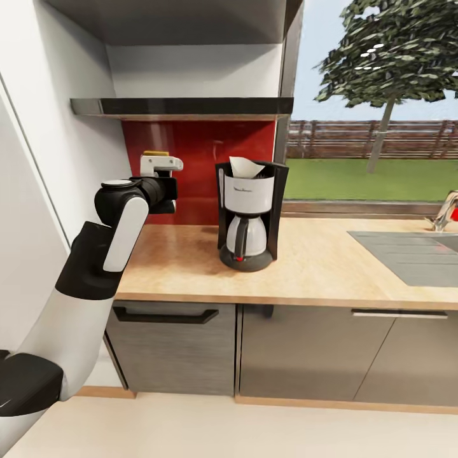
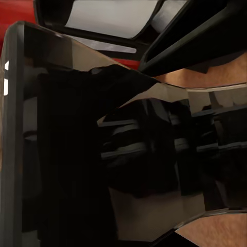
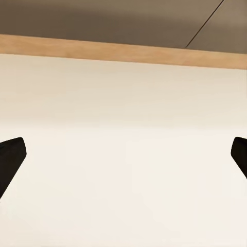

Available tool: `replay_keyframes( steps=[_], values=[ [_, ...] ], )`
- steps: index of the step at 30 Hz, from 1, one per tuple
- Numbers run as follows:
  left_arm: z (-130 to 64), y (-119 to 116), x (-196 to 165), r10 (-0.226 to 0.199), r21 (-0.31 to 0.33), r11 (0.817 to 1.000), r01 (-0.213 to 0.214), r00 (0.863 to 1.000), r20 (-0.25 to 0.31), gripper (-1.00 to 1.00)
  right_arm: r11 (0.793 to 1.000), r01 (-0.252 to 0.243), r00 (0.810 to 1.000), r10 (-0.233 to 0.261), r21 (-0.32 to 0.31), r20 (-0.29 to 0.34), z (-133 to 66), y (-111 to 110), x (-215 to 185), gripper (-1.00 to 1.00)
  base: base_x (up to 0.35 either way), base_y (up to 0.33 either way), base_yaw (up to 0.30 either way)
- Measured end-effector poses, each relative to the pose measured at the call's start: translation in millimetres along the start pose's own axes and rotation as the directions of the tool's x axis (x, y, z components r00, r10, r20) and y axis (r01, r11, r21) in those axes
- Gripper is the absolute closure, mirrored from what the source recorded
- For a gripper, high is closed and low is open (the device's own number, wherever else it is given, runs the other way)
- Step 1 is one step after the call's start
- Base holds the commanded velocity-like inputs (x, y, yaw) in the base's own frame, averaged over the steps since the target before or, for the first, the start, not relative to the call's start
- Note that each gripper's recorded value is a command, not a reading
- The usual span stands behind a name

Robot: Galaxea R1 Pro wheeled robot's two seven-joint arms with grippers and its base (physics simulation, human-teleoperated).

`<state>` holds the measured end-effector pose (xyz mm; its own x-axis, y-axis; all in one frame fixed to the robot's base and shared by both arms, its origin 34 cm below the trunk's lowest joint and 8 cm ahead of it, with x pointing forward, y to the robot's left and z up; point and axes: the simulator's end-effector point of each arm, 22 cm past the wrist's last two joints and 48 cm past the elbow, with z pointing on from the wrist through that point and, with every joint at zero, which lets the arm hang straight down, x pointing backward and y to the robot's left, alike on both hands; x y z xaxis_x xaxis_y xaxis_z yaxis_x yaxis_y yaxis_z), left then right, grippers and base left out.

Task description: Set up a coffee station on the kitchen countertop: keep the coffee maker on the countertop, move the bottle of coffee from the kitchen shelf to the counter next to the coffee maker, place a paper coffee filter on top of the coffee maker, put the saucer next to the coffee maker with the coffee cup on the saucer, and place the electric kettle next to the coffee maker.

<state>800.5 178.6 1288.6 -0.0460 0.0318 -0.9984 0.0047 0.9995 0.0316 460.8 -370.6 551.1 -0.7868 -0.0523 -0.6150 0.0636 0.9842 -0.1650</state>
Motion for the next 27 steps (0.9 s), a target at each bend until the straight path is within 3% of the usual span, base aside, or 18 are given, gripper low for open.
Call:
replay_keyframes(
  steps=[22, 27],
  values=[
    [-0.5, -1, 36, 0.0, 0.001, 1.0, 0.0, 1.0, 0.002, 1.0, 1.0, 0.001, 1.0, -0.001, -0.001, 0.001, 27.7, 6, 25, -1.0, 0.0, 0.0, 0.0],
    [-0.8, -2, 45, 0.0, 0.001, 1.0, 0.0, 1.0, 0.002, 1.0, 1.0, 0.003, 0.999, -0.003, -0.001, 0.038, 32.9, 8, 25, -1.0, 0.0, 0.0, 0.0]
  ],
)
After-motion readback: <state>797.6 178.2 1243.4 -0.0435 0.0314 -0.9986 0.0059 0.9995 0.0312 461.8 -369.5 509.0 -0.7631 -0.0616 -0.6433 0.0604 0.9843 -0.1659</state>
